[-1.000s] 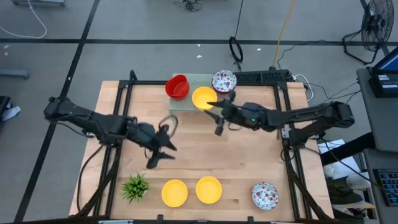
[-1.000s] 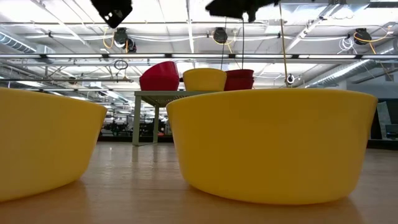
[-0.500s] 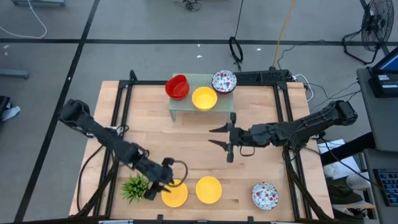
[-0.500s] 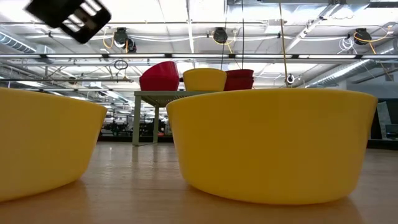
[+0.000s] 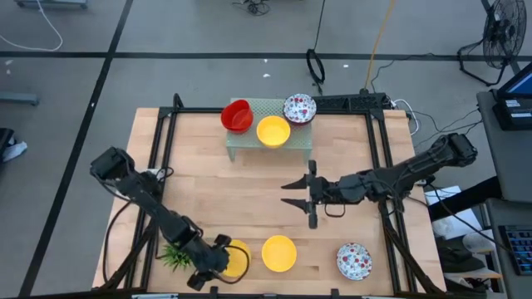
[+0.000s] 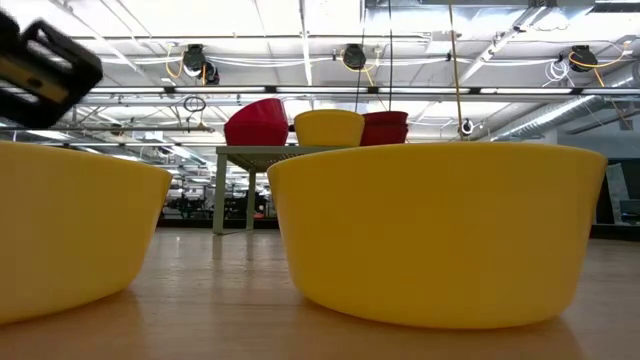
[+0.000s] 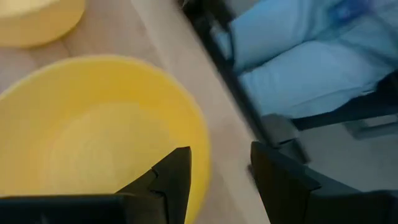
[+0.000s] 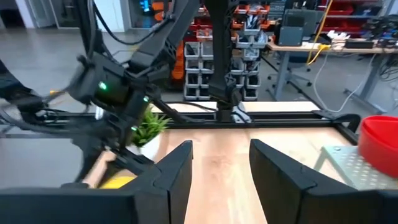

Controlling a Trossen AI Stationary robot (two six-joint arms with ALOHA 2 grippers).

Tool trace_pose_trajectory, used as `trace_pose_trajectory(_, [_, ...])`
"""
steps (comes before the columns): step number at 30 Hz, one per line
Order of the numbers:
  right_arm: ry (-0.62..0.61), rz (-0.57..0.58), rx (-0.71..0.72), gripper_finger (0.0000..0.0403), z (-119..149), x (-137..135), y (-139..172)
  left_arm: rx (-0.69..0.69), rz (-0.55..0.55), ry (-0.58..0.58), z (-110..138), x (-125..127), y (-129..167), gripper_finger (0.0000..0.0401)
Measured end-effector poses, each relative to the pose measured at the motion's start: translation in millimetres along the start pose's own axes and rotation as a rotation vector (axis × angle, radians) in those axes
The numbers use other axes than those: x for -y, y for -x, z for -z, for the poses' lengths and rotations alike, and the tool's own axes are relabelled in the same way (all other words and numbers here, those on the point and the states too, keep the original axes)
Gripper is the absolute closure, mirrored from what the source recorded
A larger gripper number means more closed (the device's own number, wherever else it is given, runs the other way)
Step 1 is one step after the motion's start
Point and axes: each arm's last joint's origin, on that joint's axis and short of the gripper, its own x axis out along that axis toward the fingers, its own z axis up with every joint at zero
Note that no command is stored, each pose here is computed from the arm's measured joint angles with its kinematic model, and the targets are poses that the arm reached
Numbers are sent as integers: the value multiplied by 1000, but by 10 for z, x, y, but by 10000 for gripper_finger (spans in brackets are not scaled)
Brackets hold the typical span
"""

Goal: Pick & Place Mini bowls
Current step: Stack the red bowl on top of the red bowls on the shelf

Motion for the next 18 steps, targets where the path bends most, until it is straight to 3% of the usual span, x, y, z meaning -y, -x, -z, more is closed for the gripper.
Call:
trace_pose_trajectory(10, [-11, -28, 0, 257, 5, -76, 30, -44, -82, -19, 104, -45, -156, 233])
trace_pose_trajectory(18, [26, -27, 0, 260, 5, -74, 29, -71, -97, -140, 144, -64, -213, 246])
